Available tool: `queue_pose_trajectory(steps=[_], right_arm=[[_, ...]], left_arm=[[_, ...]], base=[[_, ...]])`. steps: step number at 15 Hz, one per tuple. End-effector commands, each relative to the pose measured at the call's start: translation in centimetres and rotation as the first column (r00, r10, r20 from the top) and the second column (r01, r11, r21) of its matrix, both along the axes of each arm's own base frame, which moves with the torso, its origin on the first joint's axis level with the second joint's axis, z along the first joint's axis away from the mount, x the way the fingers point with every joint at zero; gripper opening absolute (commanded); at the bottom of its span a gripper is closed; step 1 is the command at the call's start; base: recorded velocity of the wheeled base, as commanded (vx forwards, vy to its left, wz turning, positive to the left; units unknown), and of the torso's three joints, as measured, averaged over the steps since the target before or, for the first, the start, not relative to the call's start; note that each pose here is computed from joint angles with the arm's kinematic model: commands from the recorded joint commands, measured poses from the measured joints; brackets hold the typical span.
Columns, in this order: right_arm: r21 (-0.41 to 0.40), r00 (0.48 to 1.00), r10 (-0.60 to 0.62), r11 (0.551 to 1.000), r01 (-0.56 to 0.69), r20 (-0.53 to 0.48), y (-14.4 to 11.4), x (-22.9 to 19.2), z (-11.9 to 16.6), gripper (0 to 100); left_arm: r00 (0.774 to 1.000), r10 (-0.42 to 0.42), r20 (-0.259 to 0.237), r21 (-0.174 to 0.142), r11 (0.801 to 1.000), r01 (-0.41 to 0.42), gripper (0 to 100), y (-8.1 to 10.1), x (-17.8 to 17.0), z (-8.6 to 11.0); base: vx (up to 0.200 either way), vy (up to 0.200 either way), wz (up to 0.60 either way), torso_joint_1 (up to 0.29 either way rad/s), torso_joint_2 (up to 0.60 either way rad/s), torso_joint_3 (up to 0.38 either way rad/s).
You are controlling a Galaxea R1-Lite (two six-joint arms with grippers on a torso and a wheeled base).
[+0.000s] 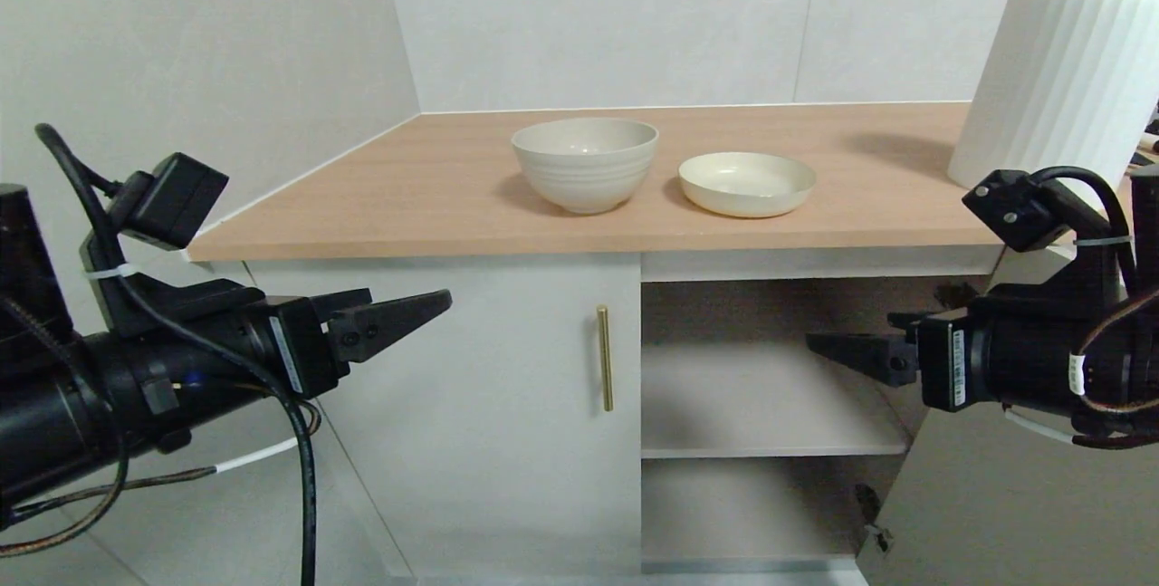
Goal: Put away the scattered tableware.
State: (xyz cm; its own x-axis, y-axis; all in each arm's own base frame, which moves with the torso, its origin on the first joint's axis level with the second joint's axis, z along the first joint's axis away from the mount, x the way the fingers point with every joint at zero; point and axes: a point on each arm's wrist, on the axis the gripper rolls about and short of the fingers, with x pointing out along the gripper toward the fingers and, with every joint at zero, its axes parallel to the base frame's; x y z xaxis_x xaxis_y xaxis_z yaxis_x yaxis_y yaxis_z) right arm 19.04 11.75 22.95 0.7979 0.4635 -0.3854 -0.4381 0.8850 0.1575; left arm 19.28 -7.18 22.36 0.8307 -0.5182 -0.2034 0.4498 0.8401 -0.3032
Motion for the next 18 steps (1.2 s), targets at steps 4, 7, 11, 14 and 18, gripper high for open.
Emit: queue_pose_trajectory(steps=[4, 7, 11, 14, 18], right_arm=[[0.000, 1.000, -0.001, 1.000, 0.001, 0.000, 0.02, 0.05, -0.02, 100], [-0.003, 1.000, -0.001, 1.000, 0.001, -0.004, 0.08, 0.14, -0.12, 100], [-0.004, 1.000, -0.002, 1.000, 0.002, -0.006, 0.08, 0.21, -0.19, 100], [-0.006, 1.000, -0.002, 1.000, 0.002, -0.009, 0.12, 0.27, -0.26, 100], [0.002, 1.000, 0.002, 1.000, -0.002, 0.001, 0.38, 0.67, -0.27, 100]], left_arm=[[1.000, 0.001, -0.020, 0.007, 1.000, -0.001, 100, -0.15, 0.43, -0.48], [1.000, 0.001, -0.023, 0.008, 1.000, -0.001, 100, -0.17, 0.50, -0.54], [0.999, 0.001, -0.033, 0.010, 1.000, -0.001, 100, -0.24, 0.68, -0.74], [0.999, 0.001, -0.038, 0.013, 1.000, -0.001, 100, -0.28, 0.80, -0.90], [1.000, 0.005, -0.030, 0.012, 1.000, -0.005, 100, -0.32, 0.94, -0.53]], base=[[0.000, 0.000, 0.00, 0.165, -0.47, -0.300], [0.000, 0.000, 0.00, 0.175, -0.48, -0.297], [0.000, 0.000, 0.00, 0.188, -0.48, -0.282], [0.000, 0.000, 0.00, 0.206, -0.49, -0.284], [0.000, 0.000, 0.00, 0.159, -0.36, -0.200]])
